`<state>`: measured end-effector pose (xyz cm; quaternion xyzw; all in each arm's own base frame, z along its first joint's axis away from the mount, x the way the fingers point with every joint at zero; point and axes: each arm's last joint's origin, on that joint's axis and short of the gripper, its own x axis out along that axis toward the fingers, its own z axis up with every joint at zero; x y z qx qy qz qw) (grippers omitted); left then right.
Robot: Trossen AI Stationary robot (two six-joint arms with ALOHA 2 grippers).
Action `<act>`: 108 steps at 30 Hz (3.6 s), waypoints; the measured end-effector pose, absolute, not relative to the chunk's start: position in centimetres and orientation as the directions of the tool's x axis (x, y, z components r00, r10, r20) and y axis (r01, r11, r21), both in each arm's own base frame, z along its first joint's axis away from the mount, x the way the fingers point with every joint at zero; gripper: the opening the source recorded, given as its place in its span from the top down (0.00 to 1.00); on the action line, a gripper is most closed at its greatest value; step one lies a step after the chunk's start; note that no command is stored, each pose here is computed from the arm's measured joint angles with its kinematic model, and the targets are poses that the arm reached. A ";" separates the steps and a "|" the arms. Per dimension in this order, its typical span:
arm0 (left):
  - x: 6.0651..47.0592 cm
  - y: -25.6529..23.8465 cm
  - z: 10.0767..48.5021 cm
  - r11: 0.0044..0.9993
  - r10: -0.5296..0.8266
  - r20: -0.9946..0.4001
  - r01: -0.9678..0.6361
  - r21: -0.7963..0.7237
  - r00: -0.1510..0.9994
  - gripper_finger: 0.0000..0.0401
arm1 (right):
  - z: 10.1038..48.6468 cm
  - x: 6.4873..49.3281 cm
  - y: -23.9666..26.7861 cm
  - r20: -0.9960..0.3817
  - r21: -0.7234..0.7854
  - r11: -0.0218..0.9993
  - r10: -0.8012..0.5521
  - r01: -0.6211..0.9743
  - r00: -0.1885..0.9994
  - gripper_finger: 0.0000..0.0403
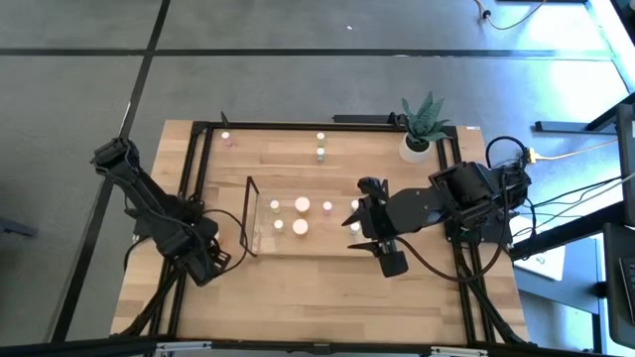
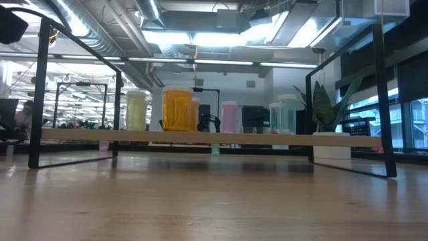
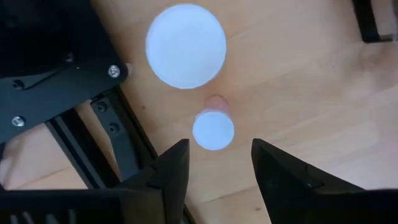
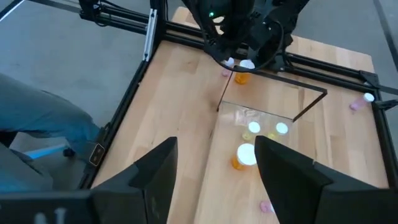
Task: Pick and place medicine bottles onto shelf by color
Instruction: Put the bottom left pink pill bottle aligned with the pink pill bottle on the shelf
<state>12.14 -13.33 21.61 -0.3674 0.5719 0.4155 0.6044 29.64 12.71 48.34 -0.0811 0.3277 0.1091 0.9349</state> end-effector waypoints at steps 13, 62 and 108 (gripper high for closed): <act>11.8 -13.1 19.5 0.386 0.065 -0.998 -0.922 0.035 -0.011 0.59 | 48.3 29.6 13.0 -0.639 -0.032 0.935 0.252 -0.353 0.726 0.46; 13.1 -18.9 30.2 0.670 -0.207 -0.919 -0.636 -0.383 0.336 0.76 | 47.9 29.3 12.9 -0.677 -0.030 0.937 0.238 -0.349 0.696 0.46; 37.8 -4.9 35.0 0.958 -0.002 -0.887 0.255 0.131 0.462 0.76 | 48.5 26.3 12.7 -0.711 -0.092 0.977 0.072 -0.194 0.699 0.46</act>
